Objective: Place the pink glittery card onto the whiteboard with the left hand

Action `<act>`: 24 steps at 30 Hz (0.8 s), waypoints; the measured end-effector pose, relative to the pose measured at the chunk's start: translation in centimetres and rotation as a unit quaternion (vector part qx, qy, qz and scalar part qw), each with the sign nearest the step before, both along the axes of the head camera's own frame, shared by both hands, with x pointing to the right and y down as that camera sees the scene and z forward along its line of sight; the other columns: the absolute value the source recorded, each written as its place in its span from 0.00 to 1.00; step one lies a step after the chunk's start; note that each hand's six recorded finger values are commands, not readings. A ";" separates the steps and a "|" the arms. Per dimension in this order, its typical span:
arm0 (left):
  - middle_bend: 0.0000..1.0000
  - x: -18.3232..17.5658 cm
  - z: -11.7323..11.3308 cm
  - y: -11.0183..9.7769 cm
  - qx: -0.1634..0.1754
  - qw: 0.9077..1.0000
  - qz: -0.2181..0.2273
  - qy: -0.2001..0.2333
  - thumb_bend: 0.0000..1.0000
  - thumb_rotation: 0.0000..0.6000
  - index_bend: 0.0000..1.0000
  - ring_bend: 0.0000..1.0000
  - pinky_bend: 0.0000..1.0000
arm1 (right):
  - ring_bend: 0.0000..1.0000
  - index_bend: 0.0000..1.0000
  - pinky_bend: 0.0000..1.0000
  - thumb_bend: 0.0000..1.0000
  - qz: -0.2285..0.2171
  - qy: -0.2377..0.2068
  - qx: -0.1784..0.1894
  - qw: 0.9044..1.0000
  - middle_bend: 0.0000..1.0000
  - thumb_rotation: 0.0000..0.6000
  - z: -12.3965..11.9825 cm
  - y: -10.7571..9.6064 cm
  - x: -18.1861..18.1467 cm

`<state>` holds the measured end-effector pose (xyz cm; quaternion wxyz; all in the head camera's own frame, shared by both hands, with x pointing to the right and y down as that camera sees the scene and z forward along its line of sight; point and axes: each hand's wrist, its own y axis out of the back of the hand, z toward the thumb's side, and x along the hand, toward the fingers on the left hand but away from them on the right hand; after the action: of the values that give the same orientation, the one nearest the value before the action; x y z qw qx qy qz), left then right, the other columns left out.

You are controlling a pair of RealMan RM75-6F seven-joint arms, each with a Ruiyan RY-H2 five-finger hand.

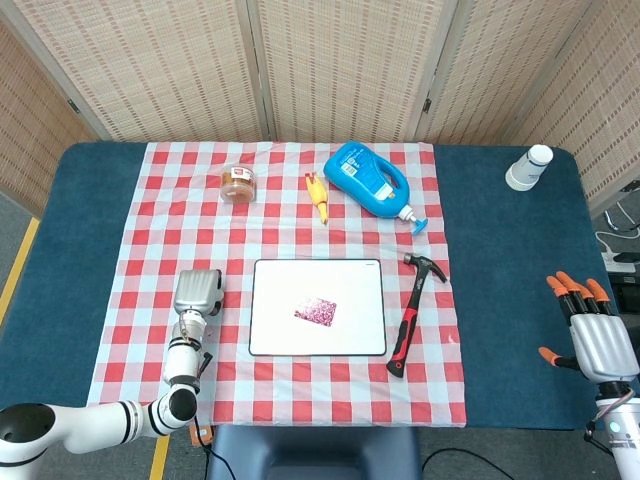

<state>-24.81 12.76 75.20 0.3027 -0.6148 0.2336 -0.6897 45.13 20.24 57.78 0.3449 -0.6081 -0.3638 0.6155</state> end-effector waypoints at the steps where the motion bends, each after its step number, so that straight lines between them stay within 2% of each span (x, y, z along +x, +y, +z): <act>1: 1.00 0.0 -0.1 0.0 0.001 1.000 0.000 0.000 0.33 1.00 0.49 1.00 1.00 | 0.00 0.00 0.00 0.01 0.000 0.000 0.000 1.000 0.00 1.00 0.0 0.0 0.0; 6: 1.00 0.7 -0.8 -0.3 0.006 1.000 0.006 0.010 0.33 1.00 0.50 1.00 1.00 | 0.00 0.00 0.00 0.01 0.000 0.001 0.000 1.000 0.00 1.00 0.0 0.0 0.0; 10: 1.00 2.6 -2.1 -0.6 0.015 0.999 0.020 0.031 0.33 1.00 0.50 1.00 1.00 | 0.00 0.00 0.00 0.01 -0.001 0.001 -0.002 1.000 0.00 1.00 0.1 0.0 -0.1; 16: 1.00 7.3 -4.0 -1.0 0.034 0.996 0.057 0.065 0.33 1.00 0.49 1.00 1.00 | 0.00 0.00 0.00 0.01 -0.001 0.001 -0.002 1.000 0.00 1.00 0.1 0.0 -0.1; 24: 1.00 13.8 -4.7 0.9 0.025 0.989 0.103 0.100 0.33 1.00 0.49 1.00 1.00 | 0.00 0.00 0.00 0.01 0.003 -0.001 0.000 1.000 0.00 1.00 -0.1 -0.1 0.2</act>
<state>-10.98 13.61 70.52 0.3626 -0.6939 0.2153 -0.5836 45.31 20.13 57.71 0.3424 -0.6075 -0.3662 0.6161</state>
